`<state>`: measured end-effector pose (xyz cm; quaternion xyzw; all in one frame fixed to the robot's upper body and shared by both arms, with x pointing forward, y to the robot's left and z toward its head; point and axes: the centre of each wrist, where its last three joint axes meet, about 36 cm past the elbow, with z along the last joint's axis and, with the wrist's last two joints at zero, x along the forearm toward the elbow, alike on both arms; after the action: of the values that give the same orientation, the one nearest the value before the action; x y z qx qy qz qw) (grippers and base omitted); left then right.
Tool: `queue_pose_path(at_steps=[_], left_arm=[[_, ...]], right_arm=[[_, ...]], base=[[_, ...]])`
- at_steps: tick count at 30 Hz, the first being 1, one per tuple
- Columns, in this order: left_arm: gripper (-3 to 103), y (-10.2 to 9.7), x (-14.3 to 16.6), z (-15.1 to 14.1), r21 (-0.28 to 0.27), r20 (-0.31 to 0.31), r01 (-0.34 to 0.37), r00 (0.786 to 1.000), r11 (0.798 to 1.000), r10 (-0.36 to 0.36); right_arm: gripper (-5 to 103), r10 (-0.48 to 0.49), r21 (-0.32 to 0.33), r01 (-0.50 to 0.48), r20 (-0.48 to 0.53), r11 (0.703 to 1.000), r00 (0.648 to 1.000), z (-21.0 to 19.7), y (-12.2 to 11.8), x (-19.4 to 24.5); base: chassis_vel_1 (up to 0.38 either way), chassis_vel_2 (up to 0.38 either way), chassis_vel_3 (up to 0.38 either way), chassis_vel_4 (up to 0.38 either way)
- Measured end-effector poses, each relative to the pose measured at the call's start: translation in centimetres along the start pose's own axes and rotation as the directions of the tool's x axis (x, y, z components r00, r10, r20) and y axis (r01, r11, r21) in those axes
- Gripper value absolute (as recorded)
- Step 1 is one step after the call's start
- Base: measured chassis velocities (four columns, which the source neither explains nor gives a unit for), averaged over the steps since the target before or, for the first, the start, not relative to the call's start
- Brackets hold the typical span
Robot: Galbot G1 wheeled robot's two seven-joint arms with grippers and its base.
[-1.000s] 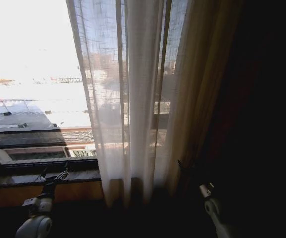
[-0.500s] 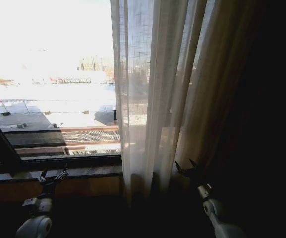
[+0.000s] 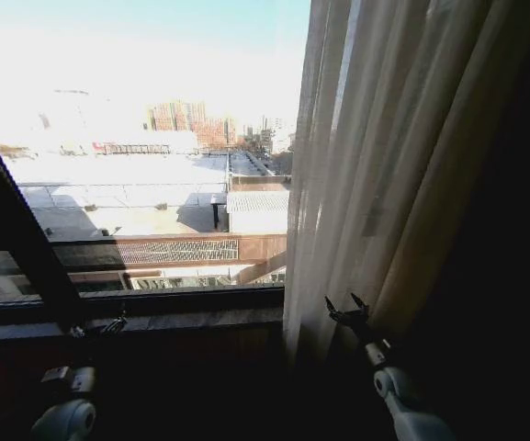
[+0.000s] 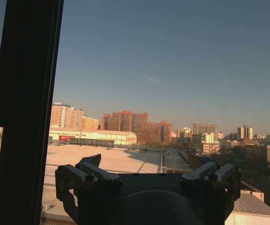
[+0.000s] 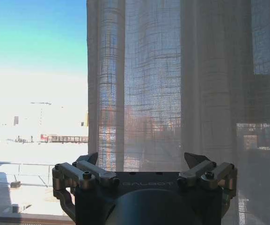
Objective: Open the curtains by pulling them apart, changing their state from closed to fully open.
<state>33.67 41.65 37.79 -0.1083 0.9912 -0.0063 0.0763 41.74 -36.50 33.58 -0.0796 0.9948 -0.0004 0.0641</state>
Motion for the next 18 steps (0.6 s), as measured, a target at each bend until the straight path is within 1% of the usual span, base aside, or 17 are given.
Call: queue_pose_path(at_steps=[3, 11, 13, 18], left_arm=[[100, 0.0, 0.0, 0.0, 0.000, 0.000, 0.000, 1.000, 1.000, 0.000], [100, 0.0, 0.0, 0.0, 0.000, 0.000, 0.000, 1.000, 1.000, 0.000], [100, 0.0, 0.0, 0.0, 0.001, 0.000, -0.001, 1.000, 1.000, 0.001], [100, 0.0, 0.0, 0.0, 0.000, 0.000, -0.001, 1.000, 1.000, 0.001]], right_arm=[[100, -0.001, 0.009, 0.001, 0.007, 1.000, 1.000, 0.0, 0.0, -0.3], [100, 0.003, -0.001, -0.003, 0.021, 1.000, 1.000, -0.3, -0.1, -1.0], [100, -0.028, 0.001, 0.028, 0.021, 1.000, 0.999, -0.1, -0.4, -1.2], [100, -0.051, -0.004, 0.051, 0.013, 0.999, 0.999, -0.1, -0.2, -1.5]], base=[[0.140, 0.079, -0.148, -0.135], [-0.026, -0.027, 0.017, 0.015], [-0.083, -0.051, 0.048, 0.019], [0.004, 0.010, 0.000, -0.003]])
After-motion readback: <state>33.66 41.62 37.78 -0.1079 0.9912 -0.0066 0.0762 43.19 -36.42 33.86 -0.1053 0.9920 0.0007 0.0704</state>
